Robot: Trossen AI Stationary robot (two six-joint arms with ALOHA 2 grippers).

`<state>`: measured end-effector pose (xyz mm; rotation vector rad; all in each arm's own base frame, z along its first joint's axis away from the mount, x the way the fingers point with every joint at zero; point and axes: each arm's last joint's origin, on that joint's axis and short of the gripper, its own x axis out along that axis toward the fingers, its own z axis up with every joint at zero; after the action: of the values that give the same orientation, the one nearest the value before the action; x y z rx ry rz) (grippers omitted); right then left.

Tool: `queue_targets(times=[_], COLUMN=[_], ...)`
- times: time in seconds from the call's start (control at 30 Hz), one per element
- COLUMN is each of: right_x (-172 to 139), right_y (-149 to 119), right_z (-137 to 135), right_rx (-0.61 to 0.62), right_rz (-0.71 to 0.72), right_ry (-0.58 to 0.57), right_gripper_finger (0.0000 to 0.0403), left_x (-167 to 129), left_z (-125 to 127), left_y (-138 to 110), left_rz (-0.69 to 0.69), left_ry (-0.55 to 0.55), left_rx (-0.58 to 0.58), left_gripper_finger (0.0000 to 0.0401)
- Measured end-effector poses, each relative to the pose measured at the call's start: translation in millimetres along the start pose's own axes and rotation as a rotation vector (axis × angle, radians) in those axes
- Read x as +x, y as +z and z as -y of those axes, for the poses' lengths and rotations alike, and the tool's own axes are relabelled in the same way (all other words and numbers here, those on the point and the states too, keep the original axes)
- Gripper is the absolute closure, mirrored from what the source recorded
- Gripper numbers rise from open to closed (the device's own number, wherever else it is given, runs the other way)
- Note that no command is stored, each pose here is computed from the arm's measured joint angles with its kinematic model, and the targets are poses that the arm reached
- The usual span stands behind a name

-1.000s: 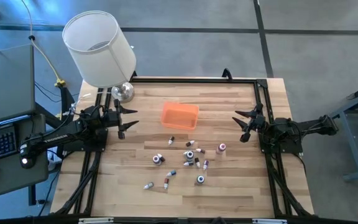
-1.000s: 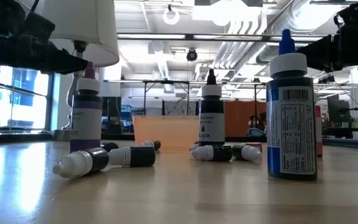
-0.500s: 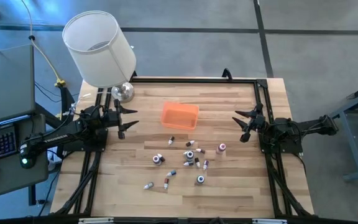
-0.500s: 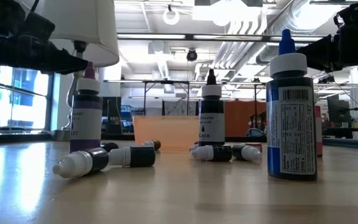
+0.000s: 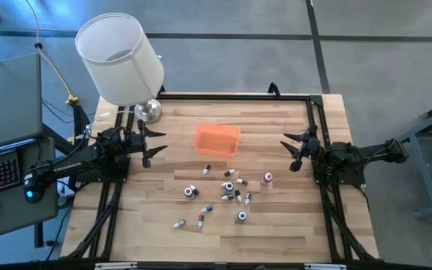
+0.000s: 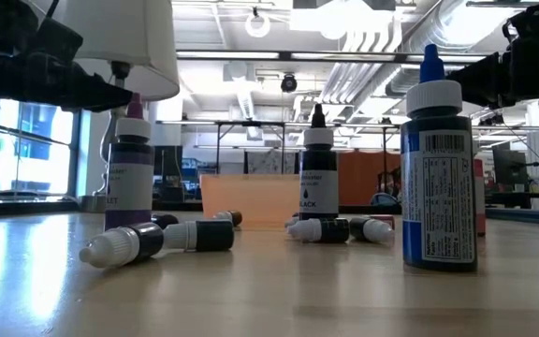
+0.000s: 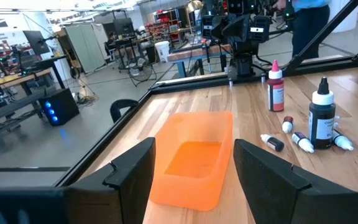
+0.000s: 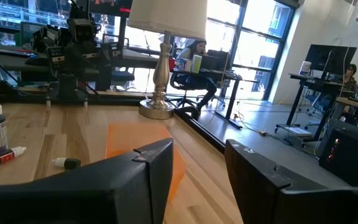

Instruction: Pick & Place food coloring

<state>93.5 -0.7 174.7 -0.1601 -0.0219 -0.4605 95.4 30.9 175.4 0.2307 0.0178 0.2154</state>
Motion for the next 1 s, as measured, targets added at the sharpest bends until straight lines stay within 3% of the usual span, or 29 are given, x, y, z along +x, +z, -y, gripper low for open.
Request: queue_targets(times=[1.0], right_x=[0.0], right_y=[0.0], right_z=[0.0], right_rx=[0.0], right_rz=[0.0], right_ry=[0.0], right_gripper_finger=[0.0263], left_x=[2.1], left_z=[-0.6], left_y=[-6.0], left_rz=[-0.068], left_ry=[0.01], left_rx=[-0.008], left_gripper_finger=[0.0185])
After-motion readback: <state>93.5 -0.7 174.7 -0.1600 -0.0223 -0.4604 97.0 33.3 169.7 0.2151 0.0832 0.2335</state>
